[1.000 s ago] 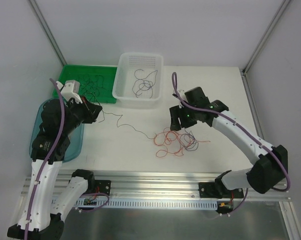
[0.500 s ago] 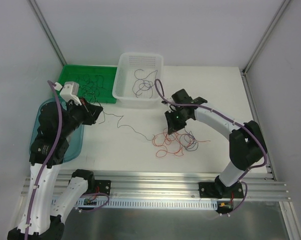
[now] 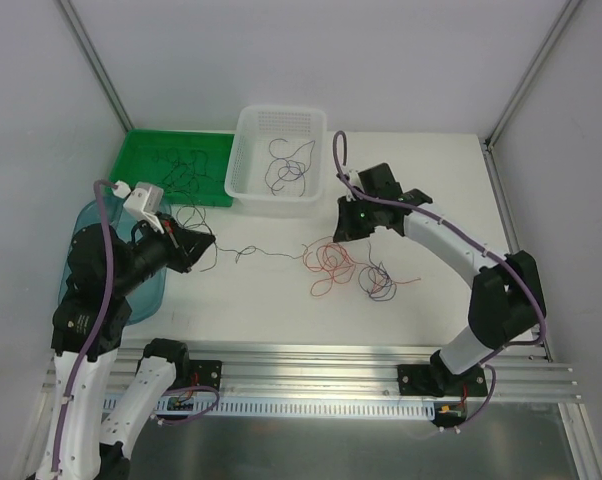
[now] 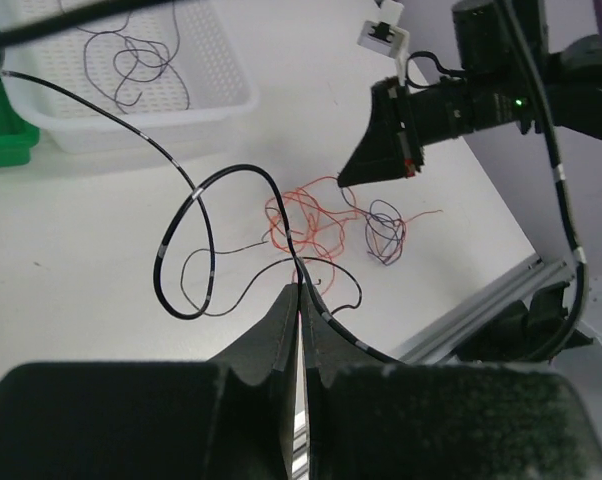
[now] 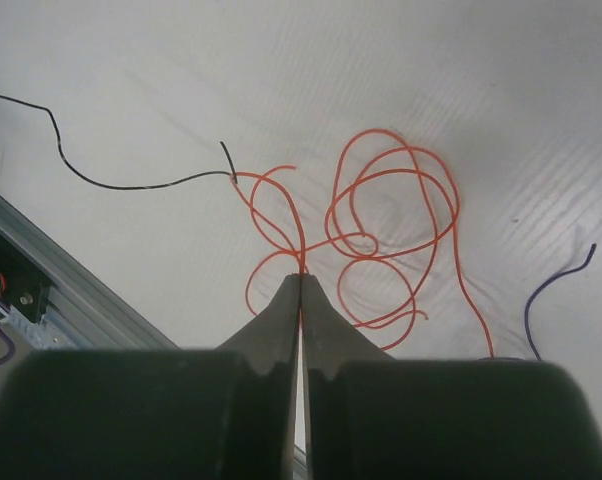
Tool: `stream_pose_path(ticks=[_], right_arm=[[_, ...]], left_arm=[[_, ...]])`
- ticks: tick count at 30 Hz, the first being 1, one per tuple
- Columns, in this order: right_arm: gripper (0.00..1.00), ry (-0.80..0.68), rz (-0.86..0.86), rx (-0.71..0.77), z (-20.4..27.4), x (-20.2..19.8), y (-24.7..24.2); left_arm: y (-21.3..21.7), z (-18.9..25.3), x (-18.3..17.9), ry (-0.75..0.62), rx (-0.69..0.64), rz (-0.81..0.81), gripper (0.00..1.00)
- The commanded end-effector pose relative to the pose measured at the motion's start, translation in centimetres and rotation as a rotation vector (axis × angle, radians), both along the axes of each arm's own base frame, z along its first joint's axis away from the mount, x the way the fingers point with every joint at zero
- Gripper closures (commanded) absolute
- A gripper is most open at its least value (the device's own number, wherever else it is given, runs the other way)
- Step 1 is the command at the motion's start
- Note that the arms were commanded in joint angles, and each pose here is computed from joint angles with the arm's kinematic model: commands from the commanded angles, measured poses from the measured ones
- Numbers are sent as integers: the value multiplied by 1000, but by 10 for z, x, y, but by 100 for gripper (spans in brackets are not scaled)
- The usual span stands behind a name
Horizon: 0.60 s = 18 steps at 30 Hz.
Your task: Untangle the cables
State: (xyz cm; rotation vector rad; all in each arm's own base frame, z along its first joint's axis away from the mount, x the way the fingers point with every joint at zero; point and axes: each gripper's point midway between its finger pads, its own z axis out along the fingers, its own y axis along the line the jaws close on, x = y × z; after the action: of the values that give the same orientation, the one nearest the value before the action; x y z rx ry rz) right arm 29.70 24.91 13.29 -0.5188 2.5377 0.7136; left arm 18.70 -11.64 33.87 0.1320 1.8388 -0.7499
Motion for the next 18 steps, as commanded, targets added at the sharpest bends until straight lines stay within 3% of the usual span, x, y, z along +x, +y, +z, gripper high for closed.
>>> stream_pose_path(ticks=[1,4,11,16,18], right_arm=[[99,-28,25,97,16,9,29],[99,8,28,117,5,6,43],[99,-55,39,225,14,13,71],[99,-118,-71,207,22,35,58],[99,-124,-189,179,20,50,33]], left_arm=[[-20,8,-25,-50,-8,-170,100],[-27,14,-38,-79,-15,-241,100],[-48,18,-70,-84,-60,-459,100],[-57,25,-100,-115,-84,-609,100],[-57,25,-103,-124,-83,-614,100]])
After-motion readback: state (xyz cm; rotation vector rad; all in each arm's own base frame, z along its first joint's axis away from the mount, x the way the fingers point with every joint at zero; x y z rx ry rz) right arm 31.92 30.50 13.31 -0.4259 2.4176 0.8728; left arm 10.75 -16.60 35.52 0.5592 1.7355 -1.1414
